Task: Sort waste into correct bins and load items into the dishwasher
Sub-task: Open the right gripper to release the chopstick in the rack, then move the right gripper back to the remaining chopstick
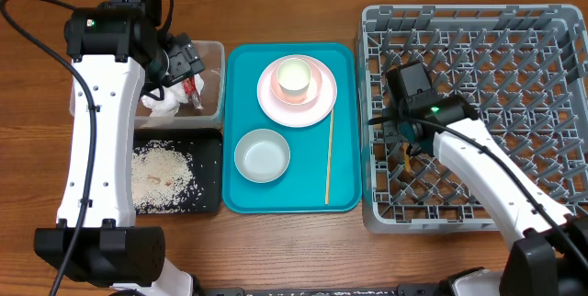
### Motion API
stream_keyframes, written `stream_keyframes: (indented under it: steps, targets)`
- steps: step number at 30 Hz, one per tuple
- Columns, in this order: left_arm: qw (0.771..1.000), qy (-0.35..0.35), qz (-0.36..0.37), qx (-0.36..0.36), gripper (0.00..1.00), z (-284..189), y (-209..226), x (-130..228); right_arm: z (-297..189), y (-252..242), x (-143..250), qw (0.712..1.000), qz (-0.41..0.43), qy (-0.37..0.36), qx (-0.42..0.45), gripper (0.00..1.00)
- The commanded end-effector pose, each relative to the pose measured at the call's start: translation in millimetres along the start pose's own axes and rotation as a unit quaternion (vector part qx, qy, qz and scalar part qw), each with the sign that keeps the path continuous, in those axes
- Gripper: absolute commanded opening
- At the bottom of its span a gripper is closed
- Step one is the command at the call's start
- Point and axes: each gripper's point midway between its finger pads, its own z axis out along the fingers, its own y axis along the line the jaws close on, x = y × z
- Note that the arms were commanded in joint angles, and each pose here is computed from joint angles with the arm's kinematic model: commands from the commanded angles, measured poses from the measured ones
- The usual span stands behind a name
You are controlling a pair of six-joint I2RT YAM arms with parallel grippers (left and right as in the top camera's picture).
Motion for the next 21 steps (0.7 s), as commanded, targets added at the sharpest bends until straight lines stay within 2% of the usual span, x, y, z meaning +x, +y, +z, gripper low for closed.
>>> stream_keyframes:
  steps: [1,8,13,16,18,21]
  targets:
    - [1.000,-0.008,0.000,-0.002,1.00,-2.6,0.8,-3.0,8.1,-0.1,9.2,1.000,-0.008,0.010,-0.001,0.15]
    - [1.000,-0.008,0.000,-0.002,1.00,-2.6,0.8,-3.0,4.2,-6.0,4.5,1.000,-0.008,0.004,0.015,0.10]
    - [1.000,-0.008,0.000,-0.002,1.00,-2.6,0.8,-3.0,-33.6,-12.2,-16.6,1.000,-0.005,0.001,0.021,0.10]
    - [1.000,-0.008,0.000,-0.002,1.00,-2.6,0.8,-3.0,-64.7,10.0,-29.0,0.999,-0.004,0.005,-0.052,0.11]
    - [1.000,-0.008,0.000,-0.002,1.00,-2.6,0.8,-3.0,-83.6,32.8,-34.8,0.992,-0.003,0.007,-0.124,0.16]
    - [1.000,-0.009,0.000,-0.001,1.00,-2.6,0.6,-3.3,-106.5,73.4,-35.2,0.968,-0.006,0.018,-0.250,0.24]
